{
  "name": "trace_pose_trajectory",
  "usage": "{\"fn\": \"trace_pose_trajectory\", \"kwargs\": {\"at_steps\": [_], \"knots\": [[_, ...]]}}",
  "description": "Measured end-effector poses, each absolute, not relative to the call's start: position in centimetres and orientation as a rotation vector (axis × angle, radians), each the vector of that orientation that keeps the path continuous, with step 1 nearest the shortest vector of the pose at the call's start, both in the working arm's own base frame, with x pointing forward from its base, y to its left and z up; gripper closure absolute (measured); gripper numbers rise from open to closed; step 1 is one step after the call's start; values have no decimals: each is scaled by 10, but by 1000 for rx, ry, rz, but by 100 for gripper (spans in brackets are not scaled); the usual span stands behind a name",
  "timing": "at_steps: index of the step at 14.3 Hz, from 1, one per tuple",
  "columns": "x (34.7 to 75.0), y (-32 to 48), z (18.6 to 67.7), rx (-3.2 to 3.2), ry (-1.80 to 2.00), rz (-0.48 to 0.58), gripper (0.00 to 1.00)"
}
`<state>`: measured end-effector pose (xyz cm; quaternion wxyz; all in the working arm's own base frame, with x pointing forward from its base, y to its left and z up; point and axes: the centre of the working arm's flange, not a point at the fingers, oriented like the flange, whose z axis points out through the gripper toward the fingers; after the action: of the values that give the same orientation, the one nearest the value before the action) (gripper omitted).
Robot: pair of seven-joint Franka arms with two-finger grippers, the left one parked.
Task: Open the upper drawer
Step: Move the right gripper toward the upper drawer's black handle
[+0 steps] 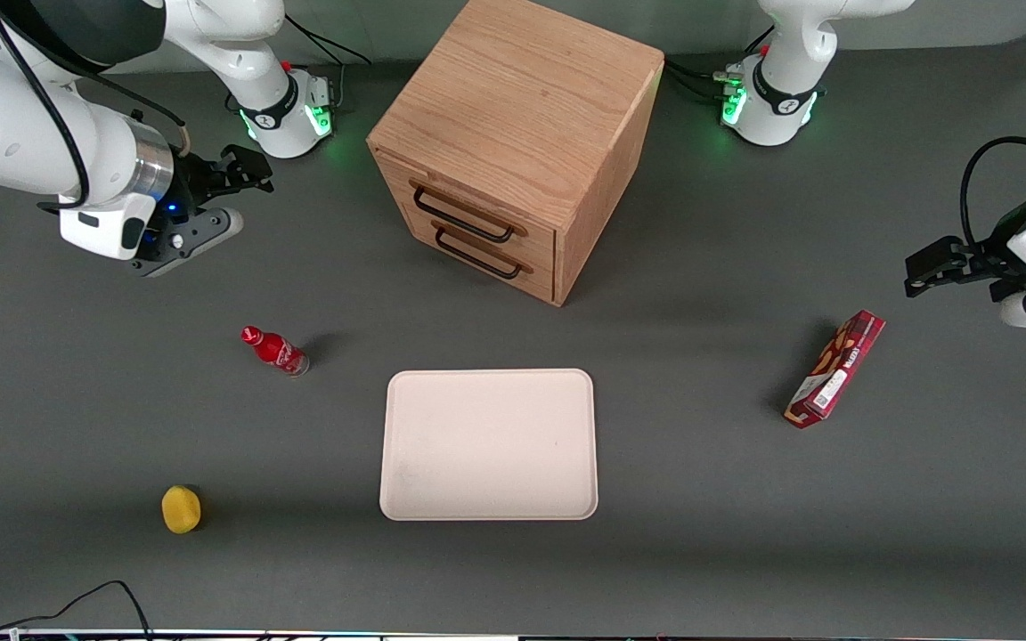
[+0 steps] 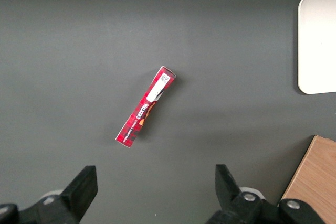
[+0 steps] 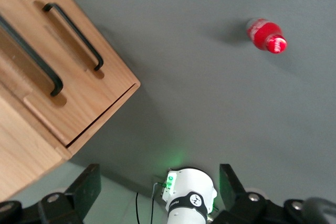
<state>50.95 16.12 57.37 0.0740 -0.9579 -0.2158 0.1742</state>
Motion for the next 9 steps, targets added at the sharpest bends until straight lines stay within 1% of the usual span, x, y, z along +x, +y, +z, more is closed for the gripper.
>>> {"fn": "trace_pose_trajectory", "kwargs": {"at_steps": [4, 6, 9], "knots": [[510, 184, 560, -2777, -739, 547, 0], [512, 203, 554, -2726, -769, 524, 0], [519, 228, 543, -2669, -789, 461, 0]]}}
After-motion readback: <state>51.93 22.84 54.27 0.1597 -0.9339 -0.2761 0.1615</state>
